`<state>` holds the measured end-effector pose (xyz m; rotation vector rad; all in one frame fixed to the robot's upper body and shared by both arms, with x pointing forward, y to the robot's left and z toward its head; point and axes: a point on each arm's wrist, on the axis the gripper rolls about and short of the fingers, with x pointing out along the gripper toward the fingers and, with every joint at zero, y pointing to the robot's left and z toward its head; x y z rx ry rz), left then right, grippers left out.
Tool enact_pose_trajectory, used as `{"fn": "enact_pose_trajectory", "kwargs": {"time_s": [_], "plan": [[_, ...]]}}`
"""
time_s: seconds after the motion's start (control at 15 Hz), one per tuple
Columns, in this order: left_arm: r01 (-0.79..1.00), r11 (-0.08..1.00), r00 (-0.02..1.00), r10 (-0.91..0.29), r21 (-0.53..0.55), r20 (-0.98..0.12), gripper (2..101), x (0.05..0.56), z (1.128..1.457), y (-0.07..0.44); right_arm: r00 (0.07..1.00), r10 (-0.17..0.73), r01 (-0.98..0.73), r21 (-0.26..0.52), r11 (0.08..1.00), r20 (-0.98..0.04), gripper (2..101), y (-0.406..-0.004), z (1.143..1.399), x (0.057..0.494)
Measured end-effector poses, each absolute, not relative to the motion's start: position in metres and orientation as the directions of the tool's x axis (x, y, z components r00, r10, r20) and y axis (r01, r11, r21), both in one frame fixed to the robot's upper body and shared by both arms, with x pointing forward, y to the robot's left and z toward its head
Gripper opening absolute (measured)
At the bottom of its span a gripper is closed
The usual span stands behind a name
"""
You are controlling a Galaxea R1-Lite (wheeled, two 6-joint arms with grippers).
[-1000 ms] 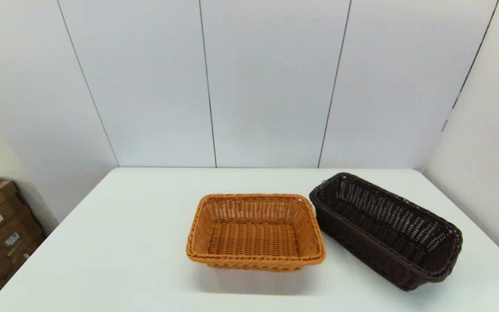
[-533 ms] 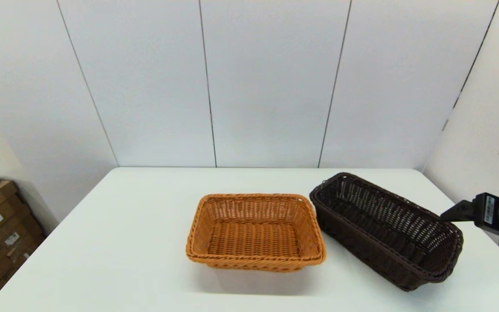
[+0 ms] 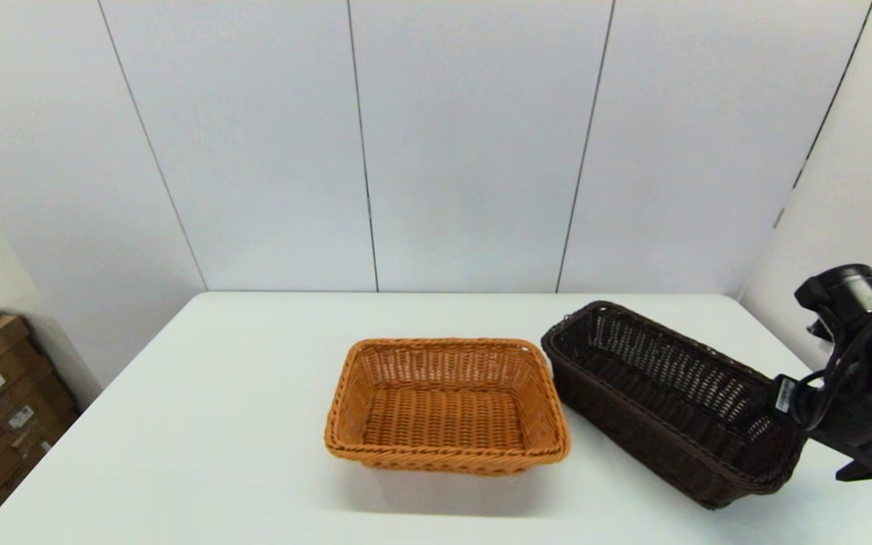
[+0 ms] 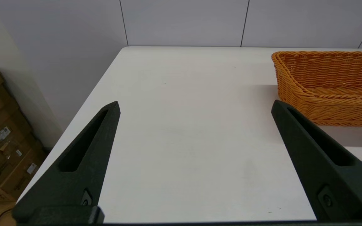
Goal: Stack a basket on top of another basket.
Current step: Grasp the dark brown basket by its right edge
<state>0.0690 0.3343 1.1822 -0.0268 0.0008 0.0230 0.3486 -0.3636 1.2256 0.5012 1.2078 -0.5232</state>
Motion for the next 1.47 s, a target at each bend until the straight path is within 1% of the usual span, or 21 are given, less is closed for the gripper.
{"fn": "enact_pose_trajectory", "kwargs": {"time_s": [0.27, 0.6, 0.93, 1.07, 1.33, 1.4, 1.47], "plan": [[-0.023, 0.999, 1.000, 0.023, -0.027, -0.001, 97.8, 0.069, 1.182, 0.334, 0.281, -0.096, 0.613, 0.102, 0.784, -0.955, 97.3, -0.361, 1.205, 0.352], [-0.023, 0.999, 1.000, 0.023, -0.027, -0.001, 97.8, 0.069, 1.182, 0.334, 0.234, -0.059, 0.633, 0.106, 0.767, -0.970, 97.3, -0.358, 1.189, 0.354], [-0.023, 0.999, 1.000, 0.023, -0.027, -0.001, 97.8, 0.069, 1.182, 0.334, 0.212, -0.047, 0.634, 0.101, 0.767, -0.976, 97.3, -0.357, 1.183, 0.356], [-0.024, 0.999, 1.000, 0.024, -0.027, -0.002, 97.8, 0.069, 1.182, 0.334, 0.228, -0.047, 0.639, 0.113, 0.760, -0.972, 97.3, -0.358, 1.181, 0.359], [-0.023, 0.999, 1.000, 0.023, -0.027, -0.001, 97.8, 0.069, 1.182, 0.334, 0.224, -0.046, 0.642, 0.112, 0.759, -0.974, 97.0, -0.358, 1.177, 0.360], [-0.023, 0.999, 1.000, 0.023, -0.027, -0.002, 97.8, 0.069, 1.182, 0.334, 0.221, -0.046, 0.643, 0.110, 0.758, -0.974, 84.6, -0.358, 1.177, 0.360], [-0.023, 0.999, 1.000, 0.023, -0.027, -0.001, 97.8, 0.069, 1.182, 0.334, 0.220, -0.047, 0.643, 0.109, 0.758, -0.974, 75.6, -0.358, 1.177, 0.359]]}}
